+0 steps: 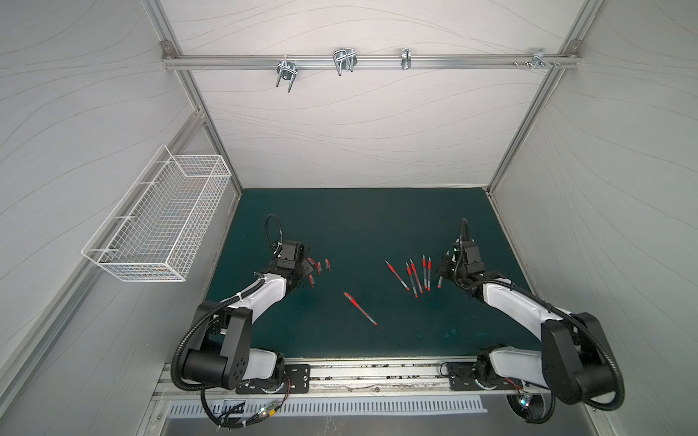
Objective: Remove pen caps from pens
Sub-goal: Place the pen cap at the middle-left of the table.
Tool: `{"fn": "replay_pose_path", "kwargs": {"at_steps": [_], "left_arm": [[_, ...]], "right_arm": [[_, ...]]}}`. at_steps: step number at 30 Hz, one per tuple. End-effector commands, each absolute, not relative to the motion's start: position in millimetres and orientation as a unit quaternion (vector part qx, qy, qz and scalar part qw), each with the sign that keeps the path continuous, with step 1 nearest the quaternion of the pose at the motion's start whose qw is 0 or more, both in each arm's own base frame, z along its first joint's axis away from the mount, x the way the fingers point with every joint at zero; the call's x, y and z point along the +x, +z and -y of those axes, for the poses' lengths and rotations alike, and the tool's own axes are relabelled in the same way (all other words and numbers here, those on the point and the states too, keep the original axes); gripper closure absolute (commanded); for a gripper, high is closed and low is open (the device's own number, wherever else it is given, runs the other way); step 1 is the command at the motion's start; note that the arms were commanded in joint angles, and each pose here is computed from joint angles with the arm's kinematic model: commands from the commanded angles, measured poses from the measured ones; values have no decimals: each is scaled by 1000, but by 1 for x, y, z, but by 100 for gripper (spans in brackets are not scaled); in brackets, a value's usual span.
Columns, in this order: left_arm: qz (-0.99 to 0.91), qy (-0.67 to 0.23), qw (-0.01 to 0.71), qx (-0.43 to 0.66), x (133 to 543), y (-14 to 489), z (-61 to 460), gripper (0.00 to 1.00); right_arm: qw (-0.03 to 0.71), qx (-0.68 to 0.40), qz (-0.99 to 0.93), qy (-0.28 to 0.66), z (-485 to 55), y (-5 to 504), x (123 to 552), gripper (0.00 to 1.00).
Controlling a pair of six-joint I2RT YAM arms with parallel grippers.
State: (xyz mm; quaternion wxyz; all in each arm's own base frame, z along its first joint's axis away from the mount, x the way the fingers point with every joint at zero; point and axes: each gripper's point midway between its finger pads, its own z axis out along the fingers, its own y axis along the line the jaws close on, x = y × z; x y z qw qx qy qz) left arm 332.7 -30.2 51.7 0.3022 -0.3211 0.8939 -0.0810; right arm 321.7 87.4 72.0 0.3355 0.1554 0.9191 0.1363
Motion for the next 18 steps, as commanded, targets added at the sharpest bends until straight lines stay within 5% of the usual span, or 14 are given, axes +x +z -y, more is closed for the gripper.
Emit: {"fn": "replay_pose_path", "kwargs": {"at_steps": [1, 12, 18], "left_arm": [[-893, -60, 303, -327, 342, 55, 22, 100], [-904, -51, 270, -326, 343, 37, 22, 99], [-909, -45, 252, -329, 343, 28, 21, 92]], "right_arm": [[315, 163, -924, 140, -88, 60, 320, 100], [276, 176, -936, 132, -86, 30, 321, 99], [266, 178, -938, 130, -84, 22, 322, 82]]}}
